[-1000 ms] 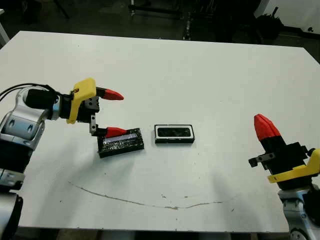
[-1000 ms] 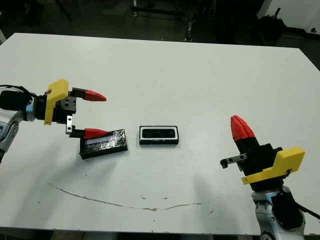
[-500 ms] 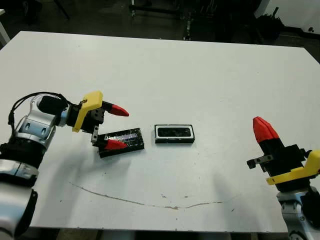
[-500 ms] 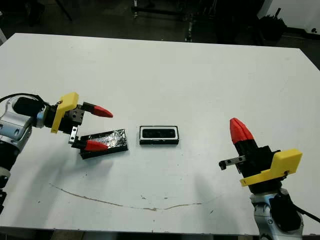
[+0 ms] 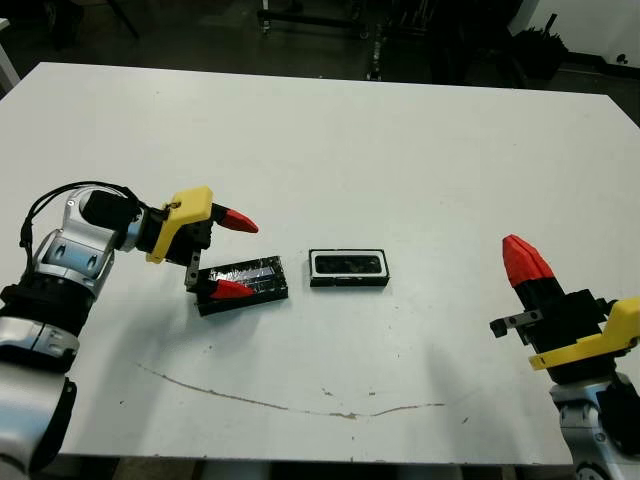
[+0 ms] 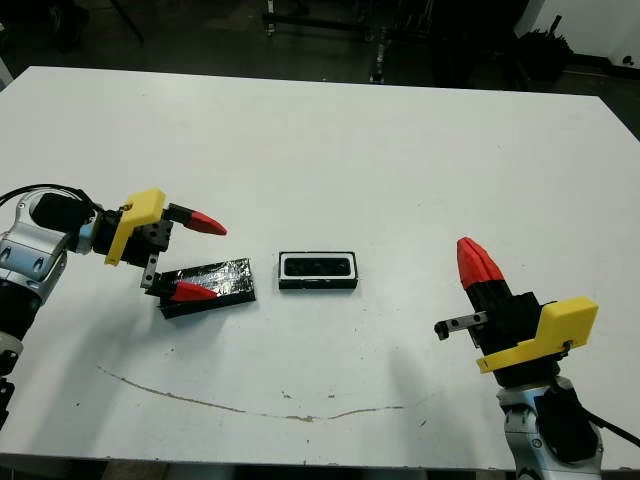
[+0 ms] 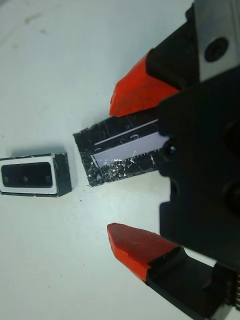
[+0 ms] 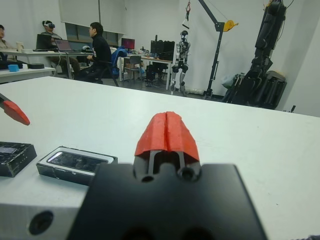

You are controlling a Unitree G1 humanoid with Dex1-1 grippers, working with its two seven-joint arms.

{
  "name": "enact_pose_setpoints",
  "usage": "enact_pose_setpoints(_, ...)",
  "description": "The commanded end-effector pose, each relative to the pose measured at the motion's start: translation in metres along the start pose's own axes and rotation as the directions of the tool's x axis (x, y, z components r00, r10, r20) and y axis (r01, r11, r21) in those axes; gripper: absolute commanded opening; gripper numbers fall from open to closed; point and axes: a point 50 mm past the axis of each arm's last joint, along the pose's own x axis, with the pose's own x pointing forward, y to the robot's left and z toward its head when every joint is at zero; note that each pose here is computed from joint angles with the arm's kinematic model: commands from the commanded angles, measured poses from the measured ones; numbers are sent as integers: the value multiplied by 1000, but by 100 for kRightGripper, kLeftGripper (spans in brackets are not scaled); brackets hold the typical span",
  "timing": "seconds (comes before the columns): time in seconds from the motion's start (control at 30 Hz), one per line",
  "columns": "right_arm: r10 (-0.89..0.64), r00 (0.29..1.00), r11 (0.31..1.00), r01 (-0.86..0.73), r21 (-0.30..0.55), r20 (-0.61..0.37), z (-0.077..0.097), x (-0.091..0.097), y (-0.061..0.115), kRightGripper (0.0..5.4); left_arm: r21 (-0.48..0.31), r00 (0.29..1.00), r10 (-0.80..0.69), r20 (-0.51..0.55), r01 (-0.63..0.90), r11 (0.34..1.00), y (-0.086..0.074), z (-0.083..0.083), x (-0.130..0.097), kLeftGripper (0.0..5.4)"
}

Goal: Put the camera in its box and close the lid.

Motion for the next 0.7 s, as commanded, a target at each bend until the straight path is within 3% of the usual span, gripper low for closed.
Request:
enact_pose_setpoints(0.03, -11, 1000, 1000, 11, -13, -15, 0, -1, -2, 0, -11, 998, -36, -58, 35, 999, -5, -7, -2, 540)
enact_pose_setpoints(0.27, -8, 1000, 1000, 8, -23, -7, 0, 0, -3, 0, -58, 992, -82, -94, 77, 995, -9, -11, -7, 540)
enact_pose_setpoints(0.7, -4, 1000, 1000, 3, -23, -11, 0, -1, -2, 0, -123, 996, -25, -89, 14, 992, -12, -21, -12, 540)
